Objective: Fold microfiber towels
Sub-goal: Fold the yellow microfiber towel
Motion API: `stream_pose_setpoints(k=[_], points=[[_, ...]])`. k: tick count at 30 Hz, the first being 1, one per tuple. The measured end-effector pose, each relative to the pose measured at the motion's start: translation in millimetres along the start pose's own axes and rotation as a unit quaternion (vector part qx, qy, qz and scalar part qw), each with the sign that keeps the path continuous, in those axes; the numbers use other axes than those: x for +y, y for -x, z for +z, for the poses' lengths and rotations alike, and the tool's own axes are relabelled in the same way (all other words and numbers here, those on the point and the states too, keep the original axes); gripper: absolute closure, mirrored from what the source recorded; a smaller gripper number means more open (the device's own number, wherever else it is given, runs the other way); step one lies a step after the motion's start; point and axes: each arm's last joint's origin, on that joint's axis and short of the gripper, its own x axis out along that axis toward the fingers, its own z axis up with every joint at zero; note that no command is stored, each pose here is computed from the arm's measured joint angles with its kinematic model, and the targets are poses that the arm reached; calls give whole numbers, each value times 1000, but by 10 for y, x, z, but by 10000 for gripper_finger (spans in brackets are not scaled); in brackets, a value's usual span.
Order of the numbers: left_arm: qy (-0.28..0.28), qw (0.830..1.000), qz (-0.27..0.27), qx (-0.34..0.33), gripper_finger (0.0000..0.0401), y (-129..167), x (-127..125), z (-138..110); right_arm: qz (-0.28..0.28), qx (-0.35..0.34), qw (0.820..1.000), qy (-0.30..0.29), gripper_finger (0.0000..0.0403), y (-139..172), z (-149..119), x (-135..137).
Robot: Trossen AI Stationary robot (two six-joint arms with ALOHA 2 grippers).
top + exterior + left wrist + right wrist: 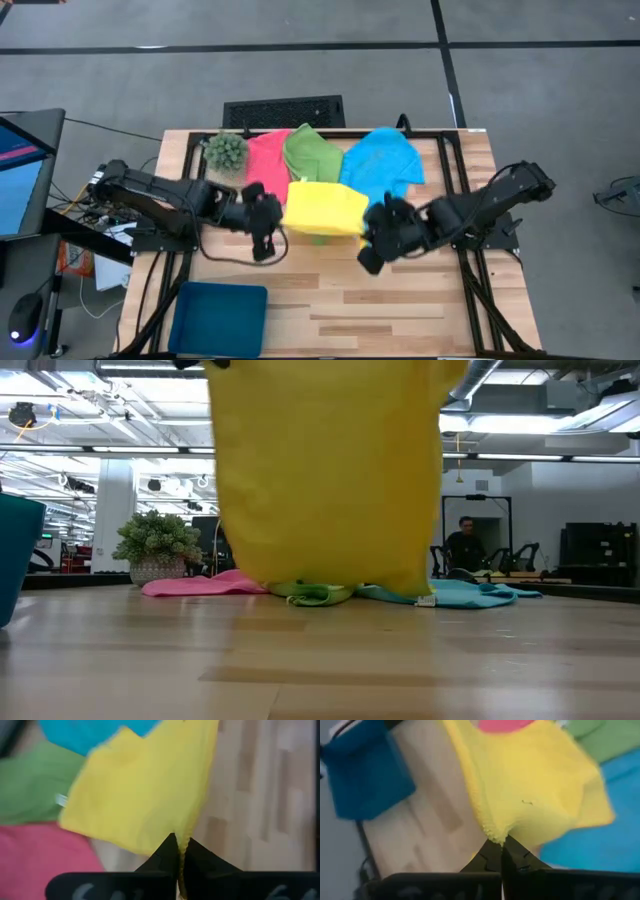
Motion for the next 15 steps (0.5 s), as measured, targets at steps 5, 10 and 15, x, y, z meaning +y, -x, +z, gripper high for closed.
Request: stream_pose_setpoints(k=[5,10,15], points=[[7,998,-52,26,401,-91,-253,-227,20,42,998,-30,396,-129,-287,283],[13,994,-100,38,401,-185,-460,-428,42,69,995,-61,394,-219,-555,527],[31,989,-137,41,401,-271,-560,-540,59,84,991,-80,394,-350,-751,720]])
